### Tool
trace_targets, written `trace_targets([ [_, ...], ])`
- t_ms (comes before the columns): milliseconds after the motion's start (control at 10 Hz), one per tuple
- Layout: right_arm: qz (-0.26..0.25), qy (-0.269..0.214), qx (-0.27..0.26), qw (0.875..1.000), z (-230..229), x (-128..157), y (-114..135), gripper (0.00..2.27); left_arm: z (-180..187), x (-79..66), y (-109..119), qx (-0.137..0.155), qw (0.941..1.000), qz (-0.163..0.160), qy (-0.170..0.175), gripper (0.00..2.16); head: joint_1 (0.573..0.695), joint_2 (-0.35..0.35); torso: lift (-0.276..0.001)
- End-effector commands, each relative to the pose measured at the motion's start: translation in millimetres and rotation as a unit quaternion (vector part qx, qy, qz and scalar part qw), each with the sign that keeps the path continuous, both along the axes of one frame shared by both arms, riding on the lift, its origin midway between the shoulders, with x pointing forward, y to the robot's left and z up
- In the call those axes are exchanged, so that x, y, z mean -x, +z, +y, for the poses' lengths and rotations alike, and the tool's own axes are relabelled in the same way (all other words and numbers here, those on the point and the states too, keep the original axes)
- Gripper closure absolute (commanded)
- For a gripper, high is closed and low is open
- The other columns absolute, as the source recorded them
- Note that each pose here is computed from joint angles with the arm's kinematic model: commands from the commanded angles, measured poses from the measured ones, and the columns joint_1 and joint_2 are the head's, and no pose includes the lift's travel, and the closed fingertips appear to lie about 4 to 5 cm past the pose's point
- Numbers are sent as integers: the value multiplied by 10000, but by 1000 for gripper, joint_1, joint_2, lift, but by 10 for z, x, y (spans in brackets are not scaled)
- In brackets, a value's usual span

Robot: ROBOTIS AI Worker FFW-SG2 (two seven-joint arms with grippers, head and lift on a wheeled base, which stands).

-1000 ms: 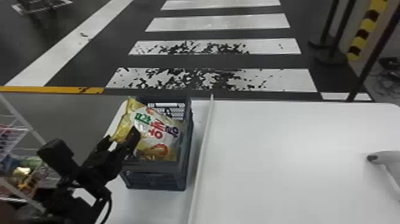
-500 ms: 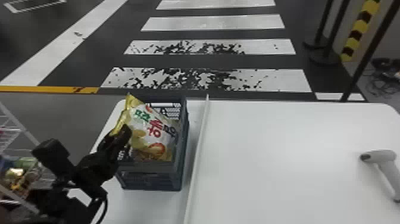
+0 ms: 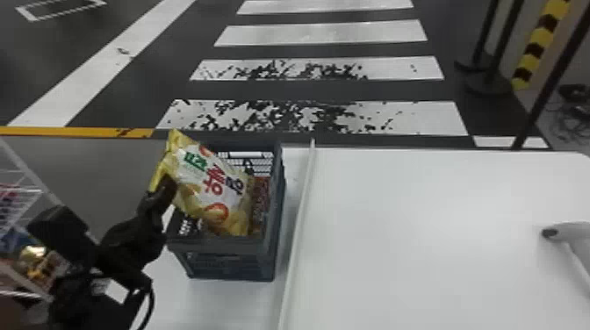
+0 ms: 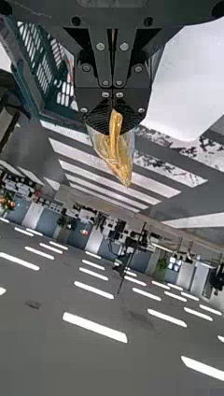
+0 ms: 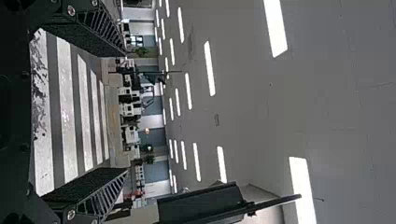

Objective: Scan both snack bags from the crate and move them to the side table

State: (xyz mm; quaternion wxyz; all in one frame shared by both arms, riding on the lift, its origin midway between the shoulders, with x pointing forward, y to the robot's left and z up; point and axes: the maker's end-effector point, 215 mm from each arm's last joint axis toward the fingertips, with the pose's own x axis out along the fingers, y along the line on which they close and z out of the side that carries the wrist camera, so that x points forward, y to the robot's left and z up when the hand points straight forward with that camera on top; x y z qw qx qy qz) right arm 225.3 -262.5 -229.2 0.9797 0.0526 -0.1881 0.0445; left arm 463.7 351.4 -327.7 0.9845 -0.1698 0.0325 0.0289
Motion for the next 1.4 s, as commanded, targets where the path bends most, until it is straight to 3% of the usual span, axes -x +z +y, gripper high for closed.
trace_targets([
  [0,-27,1,-22,10000,7,6,7,117,-55,70,346,-164,9994,-296,-31,1889,695,149,-95],
  [500,-16,27,-63,10000,48,-21,-20,117,-210,265,1329,-220,9949,-973,-175,1889,695,135,-95],
  [700,43,11,-59,10000,49,-46,-60,117,-330,356,1657,87,9924,-1137,-467,1889,695,128,-95],
  [800,149,13,-42,9999,57,-79,-122,117,-504,385,1637,359,9909,-962,-870,1889,695,119,-95],
  [1000,135,-81,2,9999,-14,-96,-144,117,-915,424,1480,914,9782,-611,-1762,1889,695,78,-95],
  [1100,19,-87,-10,10000,-28,-50,-63,120,-1170,499,1418,1242,9649,-506,-2258,1889,695,35,-95],
  [1200,-16,-93,-4,10000,-36,-50,-38,120,-1445,572,1324,1678,9468,-361,-2723,1889,695,-13,-95],
  [1300,-20,-92,10,10000,-43,-49,-31,120,-1627,567,1205,1835,9380,-207,-2933,1889,695,-71,-95],
])
